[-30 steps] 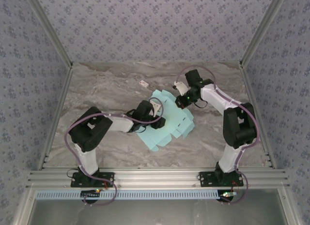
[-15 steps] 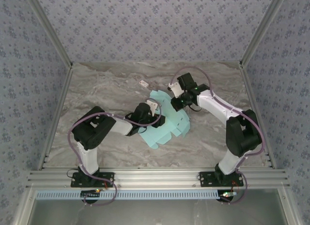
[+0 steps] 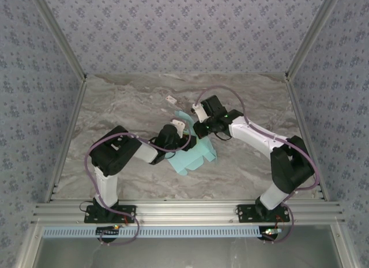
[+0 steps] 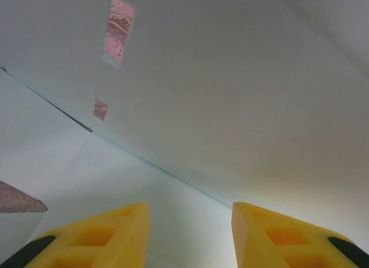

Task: Fold the paper box

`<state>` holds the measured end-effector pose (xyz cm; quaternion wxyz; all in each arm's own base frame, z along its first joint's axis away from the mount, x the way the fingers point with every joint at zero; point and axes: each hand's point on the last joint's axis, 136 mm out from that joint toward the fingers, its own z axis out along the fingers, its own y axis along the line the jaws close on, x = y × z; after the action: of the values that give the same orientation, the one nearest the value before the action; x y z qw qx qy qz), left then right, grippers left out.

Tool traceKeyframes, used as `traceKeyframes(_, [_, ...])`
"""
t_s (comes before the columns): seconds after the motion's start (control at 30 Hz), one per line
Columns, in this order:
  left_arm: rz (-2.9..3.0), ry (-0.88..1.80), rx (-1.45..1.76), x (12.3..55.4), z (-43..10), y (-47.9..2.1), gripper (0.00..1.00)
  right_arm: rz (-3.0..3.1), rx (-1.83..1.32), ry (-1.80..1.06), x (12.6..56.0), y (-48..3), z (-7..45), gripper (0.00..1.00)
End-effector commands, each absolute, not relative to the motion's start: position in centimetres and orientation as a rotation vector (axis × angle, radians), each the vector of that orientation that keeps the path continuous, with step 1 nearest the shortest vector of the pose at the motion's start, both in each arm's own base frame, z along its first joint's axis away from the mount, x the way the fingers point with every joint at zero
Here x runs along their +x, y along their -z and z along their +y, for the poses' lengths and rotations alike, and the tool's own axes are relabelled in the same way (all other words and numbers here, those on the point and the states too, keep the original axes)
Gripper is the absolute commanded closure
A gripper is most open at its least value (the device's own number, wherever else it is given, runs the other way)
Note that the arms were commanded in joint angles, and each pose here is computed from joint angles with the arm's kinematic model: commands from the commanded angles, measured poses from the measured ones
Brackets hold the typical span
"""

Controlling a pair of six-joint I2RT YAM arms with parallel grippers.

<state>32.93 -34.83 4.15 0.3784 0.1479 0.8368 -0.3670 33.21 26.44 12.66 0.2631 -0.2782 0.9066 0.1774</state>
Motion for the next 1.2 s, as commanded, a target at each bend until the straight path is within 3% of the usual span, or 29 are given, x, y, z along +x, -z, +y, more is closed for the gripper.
traceKeyframes(0.0, [2.360,0.921,0.390,29.5,-33.5,1.5,0.58,2.497,-0.752,-0.465,33.0,-9.6,26.8,1.00])
traceKeyframes(0.53, [2.268,0.912,0.384,30.3,-33.3,-3.7,0.52,2.341,-0.878,-0.087,37.0,-13.7,23.5,1.00])
traceKeyframes(1.17, [2.232,0.863,0.242,30.3,-28.1,-7.1,0.50,2.067,-1.128,0.454,38.4,-13.4,22.6,1.00])
